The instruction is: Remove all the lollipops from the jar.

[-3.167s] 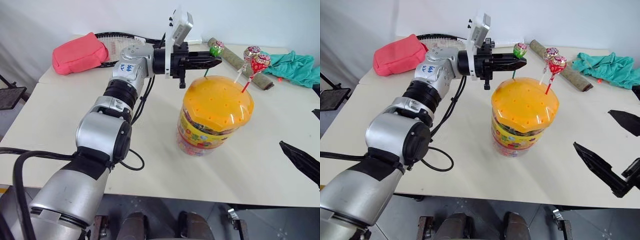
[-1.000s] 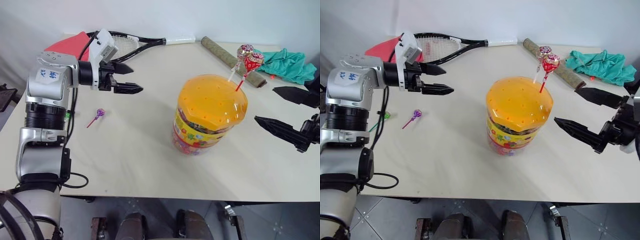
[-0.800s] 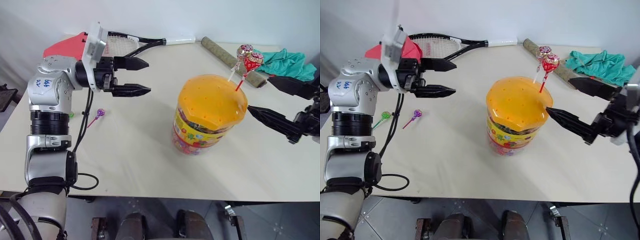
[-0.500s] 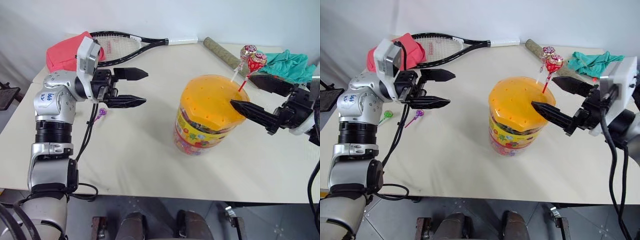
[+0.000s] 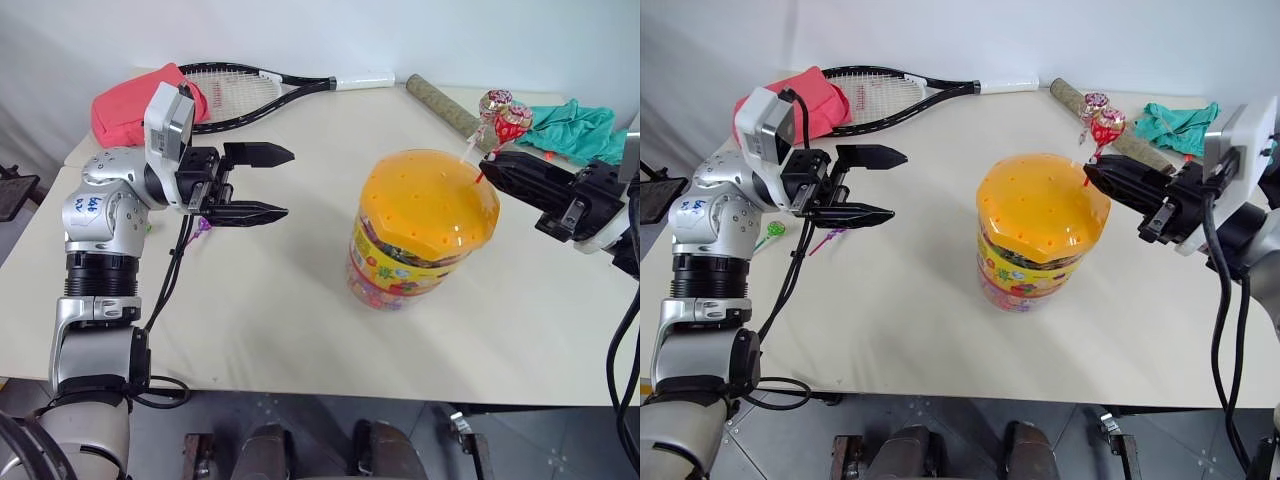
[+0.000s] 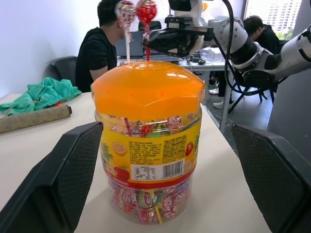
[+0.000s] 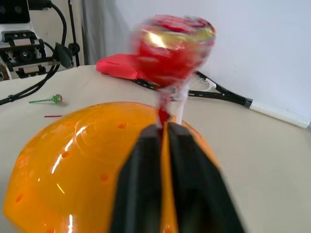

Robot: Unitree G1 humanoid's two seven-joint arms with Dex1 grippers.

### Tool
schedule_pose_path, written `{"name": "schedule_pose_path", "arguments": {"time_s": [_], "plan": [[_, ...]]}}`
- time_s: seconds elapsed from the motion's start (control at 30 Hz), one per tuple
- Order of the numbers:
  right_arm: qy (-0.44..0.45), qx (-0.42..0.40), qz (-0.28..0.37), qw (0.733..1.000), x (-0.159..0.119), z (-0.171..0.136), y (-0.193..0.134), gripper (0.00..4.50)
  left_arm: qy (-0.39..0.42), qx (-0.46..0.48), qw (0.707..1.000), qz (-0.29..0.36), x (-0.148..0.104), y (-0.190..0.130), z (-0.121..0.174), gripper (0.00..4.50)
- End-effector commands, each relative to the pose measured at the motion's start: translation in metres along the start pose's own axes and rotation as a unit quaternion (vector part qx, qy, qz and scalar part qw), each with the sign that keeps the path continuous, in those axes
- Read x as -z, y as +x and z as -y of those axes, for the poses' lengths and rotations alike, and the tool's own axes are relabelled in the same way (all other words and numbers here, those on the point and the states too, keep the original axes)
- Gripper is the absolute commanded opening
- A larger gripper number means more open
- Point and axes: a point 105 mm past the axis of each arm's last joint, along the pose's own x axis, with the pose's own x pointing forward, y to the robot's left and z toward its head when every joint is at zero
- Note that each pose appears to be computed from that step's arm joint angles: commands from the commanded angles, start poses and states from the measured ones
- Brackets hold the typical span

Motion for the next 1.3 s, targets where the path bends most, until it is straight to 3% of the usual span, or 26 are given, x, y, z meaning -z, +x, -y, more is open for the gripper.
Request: {"name": "schedule_pose_path", "arguments": {"time_s": [0.03, 0.23, 0.33, 0.47, 0.6, 0.7, 0.77, 1.03, 1.3], "plan": [[-0.036, -0.005, 0.029, 0.999, -0.025, -0.003, -0.001, 0.04, 0.023, 0.044, 0.999, 0.007, -0.010, 0.001, 0.008, 4.50], [-0.086, 0.008, 0.051, 0.995, -0.058, -0.004, -0.007, 0.04, 0.019, 0.044, 0.999, 0.007, -0.008, 0.000, 0.004, 4.50], [-0.121, 0.054, 0.055, 0.990, -0.082, 0.003, -0.024, 0.04, 0.016, 0.047, 0.999, 0.013, -0.009, 0.000, 0.002, 4.50], [-0.126, 0.130, -0.001, 0.983, -0.078, 0.022, -0.052, 0.04, 0.012, 0.046, 0.999, 0.012, -0.007, -0.002, 0.000, 4.50], [-0.070, 0.196, -0.148, 0.967, -0.030, 0.041, -0.091, 0.04, 0.007, 0.034, 0.999, 0.004, -0.004, -0.008, -0.002, 4.50], [0.003, 0.250, -0.284, 0.926, 0.031, 0.055, -0.125, 0.04, 0.002, 0.023, 1.000, -0.011, 0.000, -0.013, -0.003, 4.50], [0.035, 0.272, -0.334, 0.902, 0.060, 0.060, -0.138, 0.04, 0.011, 0.014, 1.000, -0.015, 0.000, -0.015, -0.004, 4.50], [0.111, 0.323, -0.389, 0.856, 0.143, 0.078, -0.158, 0.04, 0.033, -0.001, 0.999, -0.013, -0.010, -0.024, -0.002, 4.50], [0.146, 0.328, -0.404, 0.842, 0.185, 0.087, -0.151, 0.04, 0.034, -0.009, 0.999, -0.013, -0.011, -0.025, 0.001, 4.50]]}}
